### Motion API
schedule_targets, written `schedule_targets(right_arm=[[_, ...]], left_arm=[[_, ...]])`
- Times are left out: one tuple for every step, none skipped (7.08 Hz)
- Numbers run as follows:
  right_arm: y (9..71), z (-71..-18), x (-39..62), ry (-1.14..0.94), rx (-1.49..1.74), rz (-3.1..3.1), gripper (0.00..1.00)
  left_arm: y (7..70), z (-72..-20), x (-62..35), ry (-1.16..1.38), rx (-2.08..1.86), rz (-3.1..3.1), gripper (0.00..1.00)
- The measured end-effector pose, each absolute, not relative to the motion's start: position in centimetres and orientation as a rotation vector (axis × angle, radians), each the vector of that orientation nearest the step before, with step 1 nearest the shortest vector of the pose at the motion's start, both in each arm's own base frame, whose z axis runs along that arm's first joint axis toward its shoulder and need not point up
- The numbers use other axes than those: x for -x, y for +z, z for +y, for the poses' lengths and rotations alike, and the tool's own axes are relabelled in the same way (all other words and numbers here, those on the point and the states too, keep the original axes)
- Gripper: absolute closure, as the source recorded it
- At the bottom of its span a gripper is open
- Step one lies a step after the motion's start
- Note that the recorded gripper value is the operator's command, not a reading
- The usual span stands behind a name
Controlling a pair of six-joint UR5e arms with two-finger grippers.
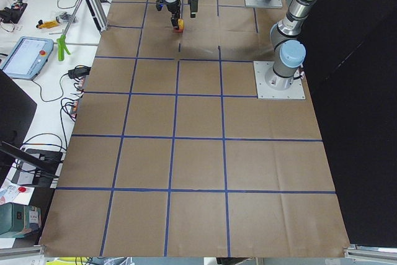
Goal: Put all apples into basket
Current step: 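Carry the small apple into the wicker basket with the right gripper and release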
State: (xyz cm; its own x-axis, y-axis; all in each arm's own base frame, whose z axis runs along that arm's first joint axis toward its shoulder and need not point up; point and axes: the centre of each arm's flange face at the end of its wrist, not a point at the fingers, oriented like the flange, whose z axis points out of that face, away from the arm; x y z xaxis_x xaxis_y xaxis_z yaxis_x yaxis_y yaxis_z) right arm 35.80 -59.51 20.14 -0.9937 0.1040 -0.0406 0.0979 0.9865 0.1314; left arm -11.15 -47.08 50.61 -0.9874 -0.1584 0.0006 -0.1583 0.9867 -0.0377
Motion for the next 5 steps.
schedule_targets(right_arm=[[22.6, -60.9, -34.4, 0.139, -0.181, 3.078, 0.78], [25.9, -63.0, -30.9, 0.082, -0.233, 3.090, 0.78], [28.9, -65.3, -25.2, 0.061, -0.282, 3.120, 0.78], [31.2, -67.0, -18.6, 0.069, -0.261, 3.143, 0.78], [32.4, -68.1, -11.5, 0.093, -0.174, 3.167, 0.78]], left_arm=[[50.7, -46.9, 11.3, -0.046, 0.246, 3.130, 0.02], [50.6, -46.7, 11.4, -0.034, 0.234, 3.132, 0.02], [50.7, -46.6, 11.6, -0.029, 0.214, 3.133, 0.02], [50.8, -46.4, 11.9, -0.029, 0.197, 3.131, 0.02], [50.8, -46.4, 12.0, -0.027, 0.189, 3.129, 0.02]])
